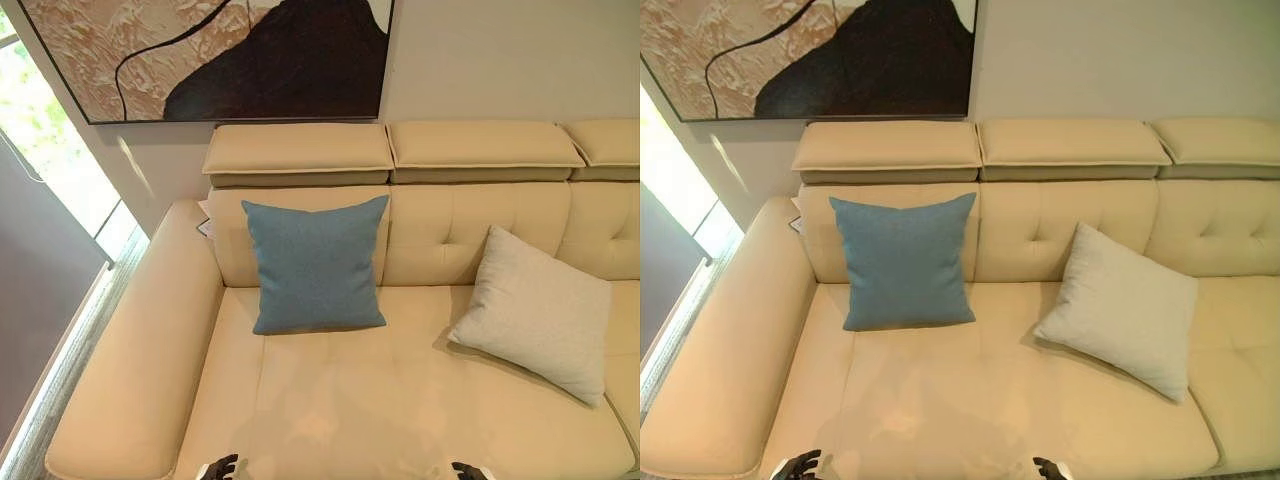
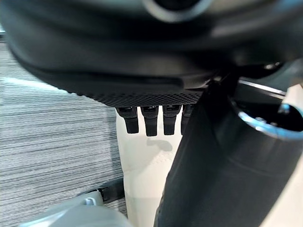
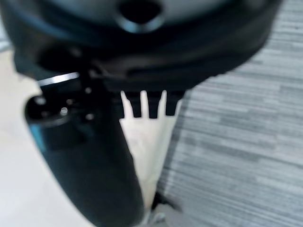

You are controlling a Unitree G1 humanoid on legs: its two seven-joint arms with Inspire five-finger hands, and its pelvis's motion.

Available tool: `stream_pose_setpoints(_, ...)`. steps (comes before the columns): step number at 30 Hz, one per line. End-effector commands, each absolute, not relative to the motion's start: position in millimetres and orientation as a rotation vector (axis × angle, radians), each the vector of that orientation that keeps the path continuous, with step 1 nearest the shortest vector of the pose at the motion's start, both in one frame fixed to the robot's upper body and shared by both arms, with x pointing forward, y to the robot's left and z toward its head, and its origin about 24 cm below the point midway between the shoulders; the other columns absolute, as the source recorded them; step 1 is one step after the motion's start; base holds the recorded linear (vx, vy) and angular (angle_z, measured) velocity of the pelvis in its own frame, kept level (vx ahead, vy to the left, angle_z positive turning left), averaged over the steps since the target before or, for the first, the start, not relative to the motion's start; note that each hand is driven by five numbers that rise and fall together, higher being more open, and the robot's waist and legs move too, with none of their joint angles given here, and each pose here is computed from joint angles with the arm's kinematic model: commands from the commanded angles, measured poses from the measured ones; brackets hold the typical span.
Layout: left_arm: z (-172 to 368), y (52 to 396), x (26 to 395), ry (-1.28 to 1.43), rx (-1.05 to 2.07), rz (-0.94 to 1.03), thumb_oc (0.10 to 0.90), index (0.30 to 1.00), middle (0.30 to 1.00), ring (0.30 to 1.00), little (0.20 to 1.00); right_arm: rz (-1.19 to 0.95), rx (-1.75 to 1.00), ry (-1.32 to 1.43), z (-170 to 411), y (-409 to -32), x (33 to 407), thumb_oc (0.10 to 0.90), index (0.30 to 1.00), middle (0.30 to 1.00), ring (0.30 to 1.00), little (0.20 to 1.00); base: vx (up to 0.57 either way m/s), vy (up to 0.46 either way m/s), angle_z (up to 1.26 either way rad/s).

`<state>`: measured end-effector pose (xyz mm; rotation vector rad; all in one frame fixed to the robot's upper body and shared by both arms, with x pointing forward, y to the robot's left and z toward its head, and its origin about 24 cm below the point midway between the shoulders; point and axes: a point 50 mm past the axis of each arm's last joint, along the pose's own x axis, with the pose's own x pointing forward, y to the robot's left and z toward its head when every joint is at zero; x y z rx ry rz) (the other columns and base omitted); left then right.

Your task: Pick up all the scattered cushions and arrange them neatly on the sofa.

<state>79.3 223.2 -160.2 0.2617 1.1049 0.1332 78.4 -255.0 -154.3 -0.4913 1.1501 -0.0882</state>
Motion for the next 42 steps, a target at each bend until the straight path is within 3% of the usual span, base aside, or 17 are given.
stream_pose_setpoints(1,-152,240,101,1.051,0.339,0.133,0.8,0.9,0.9,0.9,0.9,-0.117,-0.483,1.043,-145,-256,111,0.8,0.9,0.9,0.9,0.9,-0.08,-0.045,0.04)
stream_pose_setpoints(13,-150,227,119,1.007,0.307,0.102,0.8,0.9,0.9,0.9,0.9,-0.173,-0.483,1.089,-144,-269,108,0.8,0.9,0.9,0.9,0.9,-0.13,0.05,-0.27)
stream_pose_setpoints(26,-143,245,128,0.982,0.322,0.176,0.8,0.9,0.9,0.9,0.9,-0.125,-0.546,1.052,-141,-261,130,0.8,0.9,0.9,0.9,0.9,-0.21,0.065,-0.62)
stream_pose_setpoints(42,-142,233,145,0.959,0.307,0.158,0.8,0.9,0.9,0.9,0.9,-0.167,-0.536,0.986,-133,-262,149,0.8,0.9,0.9,0.9,0.9,-0.19,-0.154,-0.09)
